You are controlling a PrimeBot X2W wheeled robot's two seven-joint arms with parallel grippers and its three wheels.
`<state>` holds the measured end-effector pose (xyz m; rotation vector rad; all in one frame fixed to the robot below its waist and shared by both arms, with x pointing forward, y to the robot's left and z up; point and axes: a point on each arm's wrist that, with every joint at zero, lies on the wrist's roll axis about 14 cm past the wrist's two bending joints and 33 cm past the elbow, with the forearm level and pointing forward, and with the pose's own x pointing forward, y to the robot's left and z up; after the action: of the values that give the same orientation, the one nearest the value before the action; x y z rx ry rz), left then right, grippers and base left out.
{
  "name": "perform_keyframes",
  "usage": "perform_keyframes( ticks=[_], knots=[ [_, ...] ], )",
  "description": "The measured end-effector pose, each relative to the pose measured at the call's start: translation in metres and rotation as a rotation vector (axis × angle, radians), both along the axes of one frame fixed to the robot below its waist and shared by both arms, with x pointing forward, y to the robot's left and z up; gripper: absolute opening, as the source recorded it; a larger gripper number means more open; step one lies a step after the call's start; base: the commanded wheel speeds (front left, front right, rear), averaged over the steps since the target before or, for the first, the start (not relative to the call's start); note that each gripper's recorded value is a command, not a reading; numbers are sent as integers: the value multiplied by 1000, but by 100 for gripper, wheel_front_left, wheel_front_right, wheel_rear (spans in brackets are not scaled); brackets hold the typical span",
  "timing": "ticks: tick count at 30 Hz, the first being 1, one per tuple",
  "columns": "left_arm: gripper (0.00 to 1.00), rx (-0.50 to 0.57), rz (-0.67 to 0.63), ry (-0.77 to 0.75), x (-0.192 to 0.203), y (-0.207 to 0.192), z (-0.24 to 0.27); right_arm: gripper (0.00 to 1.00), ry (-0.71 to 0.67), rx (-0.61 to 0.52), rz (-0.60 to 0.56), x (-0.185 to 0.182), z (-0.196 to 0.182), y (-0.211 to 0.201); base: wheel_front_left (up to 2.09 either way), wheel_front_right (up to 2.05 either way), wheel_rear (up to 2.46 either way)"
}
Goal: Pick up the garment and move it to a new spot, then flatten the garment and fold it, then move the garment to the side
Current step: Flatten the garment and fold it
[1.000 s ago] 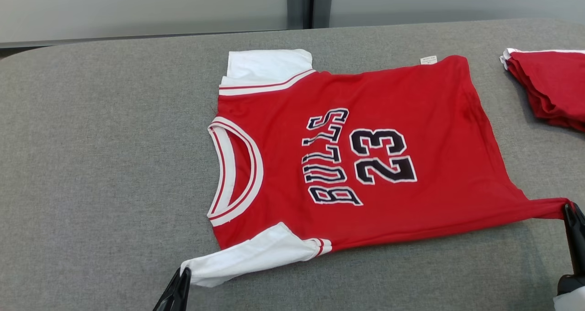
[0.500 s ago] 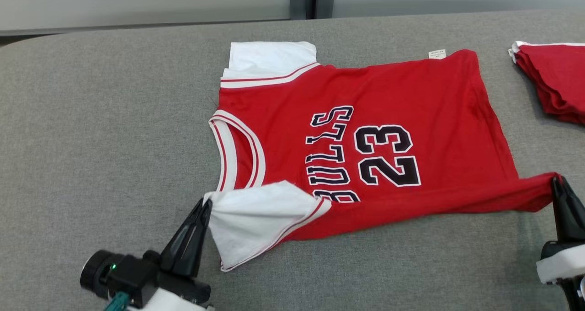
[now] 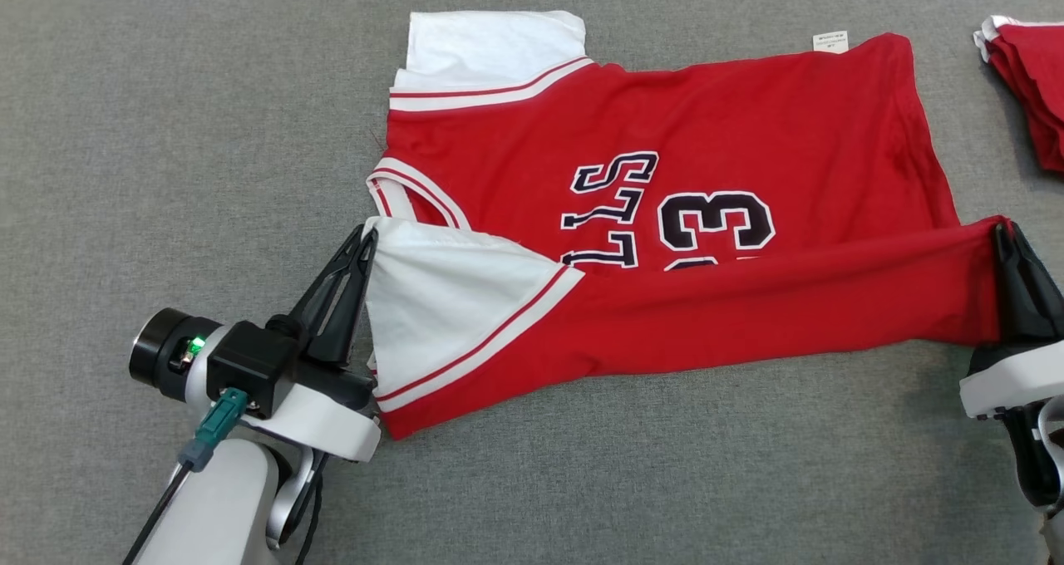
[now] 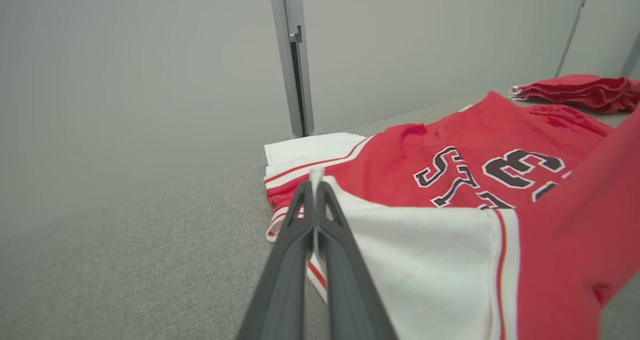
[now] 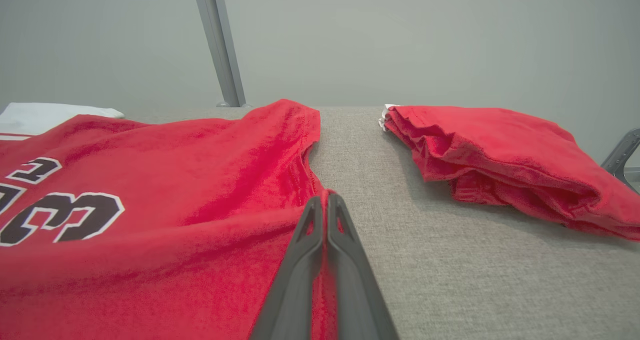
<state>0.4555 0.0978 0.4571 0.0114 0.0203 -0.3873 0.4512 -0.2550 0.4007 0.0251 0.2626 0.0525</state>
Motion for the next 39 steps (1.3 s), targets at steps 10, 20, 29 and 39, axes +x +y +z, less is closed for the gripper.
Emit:
perform_keyframes(
  ticks=[10,20,29,39],
  knots=[
    [100,-68,133,-23,0,18,13,100,-126,-8,-98,-1,38,-26,0,0,0],
    [100,-186,142,422,-98,2,-70,100,-77,1,-135,-47,24,-26,0,0,0],
    [47,-177,152,516,-101,1,-83,100,-24,20,-102,-51,6,-11,0,0,0],
    [0,-159,122,525,-96,-2,-85,100,126,100,-90,-59,-37,4,0,0,0]
  ],
)
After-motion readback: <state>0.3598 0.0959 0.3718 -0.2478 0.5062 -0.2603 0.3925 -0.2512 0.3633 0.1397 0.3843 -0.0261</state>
